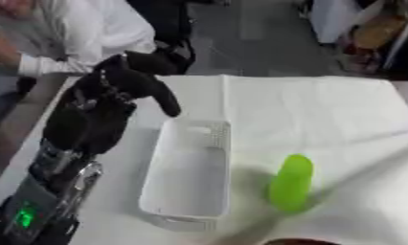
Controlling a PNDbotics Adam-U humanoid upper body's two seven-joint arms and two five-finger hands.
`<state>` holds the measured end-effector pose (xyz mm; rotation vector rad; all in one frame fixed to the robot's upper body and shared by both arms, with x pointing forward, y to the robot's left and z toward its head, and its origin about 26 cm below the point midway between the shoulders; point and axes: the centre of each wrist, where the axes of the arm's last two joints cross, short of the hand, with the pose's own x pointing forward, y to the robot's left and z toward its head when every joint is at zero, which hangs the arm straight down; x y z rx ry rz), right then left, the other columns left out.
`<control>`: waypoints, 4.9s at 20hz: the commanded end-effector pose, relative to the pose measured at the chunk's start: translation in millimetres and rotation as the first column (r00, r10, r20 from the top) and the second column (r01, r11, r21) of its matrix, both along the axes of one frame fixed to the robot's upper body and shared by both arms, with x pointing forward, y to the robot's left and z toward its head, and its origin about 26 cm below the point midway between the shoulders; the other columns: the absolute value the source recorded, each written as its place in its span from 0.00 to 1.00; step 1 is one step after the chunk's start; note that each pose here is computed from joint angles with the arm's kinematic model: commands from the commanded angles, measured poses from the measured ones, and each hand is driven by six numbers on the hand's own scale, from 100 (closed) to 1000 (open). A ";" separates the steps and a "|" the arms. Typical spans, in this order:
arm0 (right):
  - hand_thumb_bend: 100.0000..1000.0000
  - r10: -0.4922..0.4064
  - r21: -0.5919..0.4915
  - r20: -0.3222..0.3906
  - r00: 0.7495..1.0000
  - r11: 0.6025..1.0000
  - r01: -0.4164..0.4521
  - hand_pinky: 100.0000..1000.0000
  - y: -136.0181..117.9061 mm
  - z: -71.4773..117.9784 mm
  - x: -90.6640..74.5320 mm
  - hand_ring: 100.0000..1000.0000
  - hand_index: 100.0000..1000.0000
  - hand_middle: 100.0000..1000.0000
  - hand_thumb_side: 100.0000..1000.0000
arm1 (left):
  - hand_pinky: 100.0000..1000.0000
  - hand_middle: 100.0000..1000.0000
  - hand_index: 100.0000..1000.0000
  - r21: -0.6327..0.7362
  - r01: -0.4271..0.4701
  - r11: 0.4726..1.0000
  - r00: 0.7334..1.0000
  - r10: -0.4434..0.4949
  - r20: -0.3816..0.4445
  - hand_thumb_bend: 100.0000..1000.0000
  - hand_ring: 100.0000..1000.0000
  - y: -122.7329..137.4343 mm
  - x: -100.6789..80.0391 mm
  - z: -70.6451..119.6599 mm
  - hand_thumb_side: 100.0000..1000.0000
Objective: Pick up objects on the table and place them in the box.
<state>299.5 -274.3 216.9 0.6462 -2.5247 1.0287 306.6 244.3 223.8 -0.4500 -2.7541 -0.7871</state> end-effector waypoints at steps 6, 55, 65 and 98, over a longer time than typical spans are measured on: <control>0.00 -0.201 -0.350 0.300 0.932 0.886 0.304 0.36 -11.1 16.4 -5.8 0.44 0.77 0.72 0.88 | 0.48 0.74 0.76 0.012 0.002 1.000 1.000 -0.002 0.018 0.10 0.46 3.6 -3.0 8.2 0.88; 0.25 -0.626 -0.477 0.087 0.775 0.657 0.584 0.67 74.2 -31.0 60.5 0.61 0.97 0.92 0.81 | 0.48 0.75 0.76 0.001 0.066 0.998 0.998 -0.066 0.014 0.10 0.46 -8.4 -1.5 11.9 0.89; 0.49 -0.622 -0.490 0.118 0.774 0.641 0.590 0.71 80.2 -38.2 70.7 0.66 1.00 0.94 0.85 | 0.48 0.75 0.76 0.000 0.070 0.998 0.997 -0.070 0.014 0.10 0.46 -8.6 -1.4 12.1 0.89; 0.37 -0.654 -0.527 -0.109 0.749 0.677 0.514 0.65 78.5 -77.2 95.2 0.54 1.00 0.92 0.77 | 0.49 0.75 0.76 -0.006 0.076 0.997 0.997 -0.076 0.021 0.10 0.47 -9.2 -1.1 14.1 0.89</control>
